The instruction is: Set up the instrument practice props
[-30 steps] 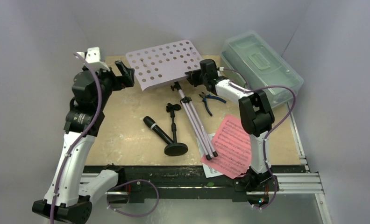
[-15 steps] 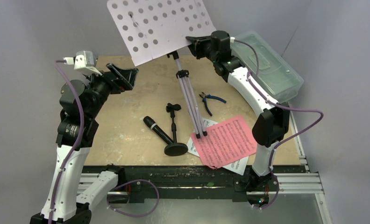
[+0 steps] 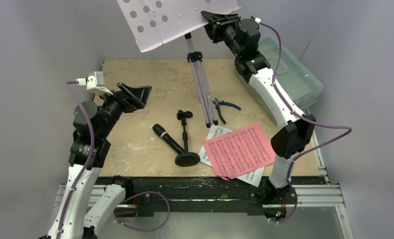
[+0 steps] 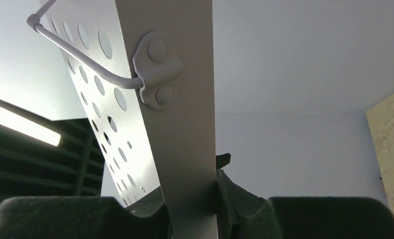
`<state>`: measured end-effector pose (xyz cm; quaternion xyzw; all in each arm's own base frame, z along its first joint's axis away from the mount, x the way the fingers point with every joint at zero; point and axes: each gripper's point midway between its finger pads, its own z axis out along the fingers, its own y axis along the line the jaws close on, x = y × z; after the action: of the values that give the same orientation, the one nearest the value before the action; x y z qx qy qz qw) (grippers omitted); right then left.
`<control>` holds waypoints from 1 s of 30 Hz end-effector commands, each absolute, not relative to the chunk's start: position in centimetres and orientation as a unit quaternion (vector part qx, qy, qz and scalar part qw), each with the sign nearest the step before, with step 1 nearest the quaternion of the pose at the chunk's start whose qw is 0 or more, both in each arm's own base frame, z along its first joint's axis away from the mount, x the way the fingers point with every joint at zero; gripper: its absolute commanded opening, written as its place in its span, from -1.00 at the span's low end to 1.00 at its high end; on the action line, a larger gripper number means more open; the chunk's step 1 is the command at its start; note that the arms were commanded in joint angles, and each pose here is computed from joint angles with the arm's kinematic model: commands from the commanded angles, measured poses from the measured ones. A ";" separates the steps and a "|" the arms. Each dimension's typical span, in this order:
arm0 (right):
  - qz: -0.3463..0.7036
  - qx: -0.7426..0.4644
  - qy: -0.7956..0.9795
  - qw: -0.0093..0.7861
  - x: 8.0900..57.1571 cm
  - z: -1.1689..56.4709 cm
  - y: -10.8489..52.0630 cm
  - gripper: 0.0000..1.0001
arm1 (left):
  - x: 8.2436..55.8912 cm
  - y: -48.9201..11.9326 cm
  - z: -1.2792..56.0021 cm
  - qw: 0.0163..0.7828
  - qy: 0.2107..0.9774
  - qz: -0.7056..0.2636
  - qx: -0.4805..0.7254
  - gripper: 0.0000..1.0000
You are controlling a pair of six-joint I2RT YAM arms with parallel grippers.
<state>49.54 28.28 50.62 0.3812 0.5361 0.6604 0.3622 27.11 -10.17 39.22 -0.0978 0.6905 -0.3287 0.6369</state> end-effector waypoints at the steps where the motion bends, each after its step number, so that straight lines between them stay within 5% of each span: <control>1: 0.822 0.217 0.281 0.446 39.6 68.7 23.1 -1.00 | 27.5 -10.9 39.0 0.648 0.665 -0.360 -0.091 0.91; 10: 0.843 0.158 0.172 0.485 37.7 69.4 21.9 -1.00 | 30.5 -15.6 37.1 0.618 0.605 -0.500 -0.047 0.94; 16: 0.857 0.160 0.152 0.465 38.5 68.7 23.5 -1.00 | 32.6 -15.6 38.1 0.623 0.609 -0.487 -0.052 0.92; 24: 0.866 0.110 0.099 0.478 38.7 66.9 24.4 -1.00 | 30.4 -8.2 43.6 0.744 0.602 -0.275 -0.085 0.98; 30: 0.865 0.064 0.072 0.493 37.9 65.5 25.0 -1.00 | 30.6 -6.1 48.6 0.782 0.579 -0.213 -0.087 1.00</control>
<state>53.49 34.69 48.59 0.2110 0.3737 0.7731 0.4671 29.17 -8.64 47.47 -0.0730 0.5705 -0.3011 0.7606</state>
